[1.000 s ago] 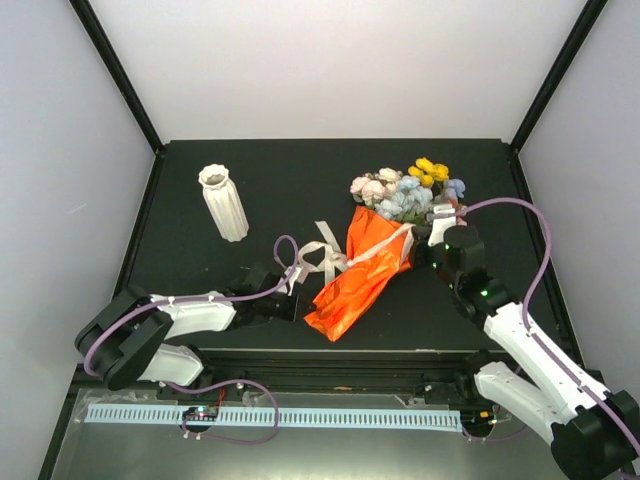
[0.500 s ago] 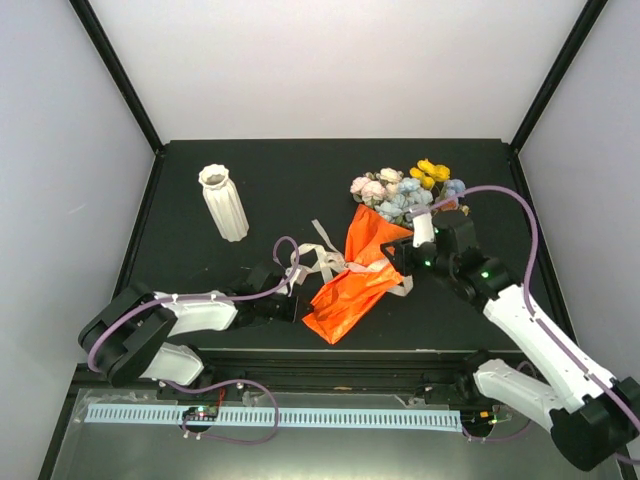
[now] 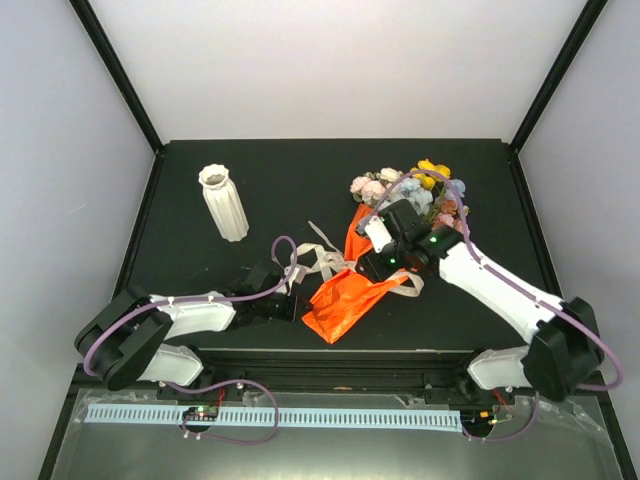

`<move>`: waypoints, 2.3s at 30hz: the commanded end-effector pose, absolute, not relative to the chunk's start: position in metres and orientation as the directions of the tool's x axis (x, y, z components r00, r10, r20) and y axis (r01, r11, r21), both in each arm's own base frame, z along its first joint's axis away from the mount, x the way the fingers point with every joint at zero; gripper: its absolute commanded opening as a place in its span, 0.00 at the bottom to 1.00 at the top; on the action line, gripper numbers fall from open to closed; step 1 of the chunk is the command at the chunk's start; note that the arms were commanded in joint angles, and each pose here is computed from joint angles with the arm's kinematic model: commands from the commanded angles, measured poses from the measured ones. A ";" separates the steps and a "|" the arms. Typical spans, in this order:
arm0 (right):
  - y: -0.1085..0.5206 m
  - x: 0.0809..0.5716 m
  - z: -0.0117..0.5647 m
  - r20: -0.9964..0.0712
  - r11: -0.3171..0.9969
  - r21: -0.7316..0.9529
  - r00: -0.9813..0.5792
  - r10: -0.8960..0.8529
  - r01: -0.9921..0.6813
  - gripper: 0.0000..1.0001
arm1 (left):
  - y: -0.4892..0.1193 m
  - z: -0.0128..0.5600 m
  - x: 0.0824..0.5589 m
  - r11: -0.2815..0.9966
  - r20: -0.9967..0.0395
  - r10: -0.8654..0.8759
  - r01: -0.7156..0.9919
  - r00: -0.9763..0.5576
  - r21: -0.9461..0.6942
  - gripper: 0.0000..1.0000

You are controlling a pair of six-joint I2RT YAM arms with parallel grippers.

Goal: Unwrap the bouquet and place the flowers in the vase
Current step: Untie the ribbon from the wrapping paper.

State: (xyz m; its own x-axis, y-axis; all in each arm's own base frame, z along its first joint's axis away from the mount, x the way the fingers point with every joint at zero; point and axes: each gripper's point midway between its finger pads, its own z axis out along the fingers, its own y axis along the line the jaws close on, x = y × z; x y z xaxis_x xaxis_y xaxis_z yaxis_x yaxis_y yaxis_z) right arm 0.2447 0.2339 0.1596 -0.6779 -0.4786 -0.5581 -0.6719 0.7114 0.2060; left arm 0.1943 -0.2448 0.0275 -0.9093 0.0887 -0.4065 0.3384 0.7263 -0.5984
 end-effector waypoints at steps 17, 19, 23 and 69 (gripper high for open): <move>0.218 0.258 0.091 -0.305 0.672 0.042 -0.650 -0.696 -0.739 0.55 | -0.249 0.041 0.201 0.713 -0.446 0.070 0.358 -0.892 -0.604 0.02; 0.217 0.260 0.090 -0.301 0.672 0.034 -0.648 -0.699 -0.740 0.49 | -0.248 0.041 0.201 0.713 -0.447 0.068 0.357 -0.892 -0.604 0.02; 0.214 0.269 0.098 -0.319 0.690 -0.014 -0.651 -0.689 -0.724 0.27 | -0.248 0.040 0.200 0.714 -0.445 0.070 0.357 -0.893 -0.603 0.02; 0.045 0.277 0.517 -0.983 0.969 0.105 0.169 0.067 0.225 0.01 | -0.240 0.027 0.209 0.764 -0.447 0.056 0.326 -0.893 -0.556 0.02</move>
State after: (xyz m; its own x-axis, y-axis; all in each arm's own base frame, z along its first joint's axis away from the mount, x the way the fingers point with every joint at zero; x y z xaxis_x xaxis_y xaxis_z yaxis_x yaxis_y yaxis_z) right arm 0.2869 0.0599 0.4692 0.0473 0.0641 -0.9968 0.1693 0.9830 0.0713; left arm 0.2024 -0.2384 0.0264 -0.8983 0.0642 -0.4348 0.3270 0.7586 -0.5636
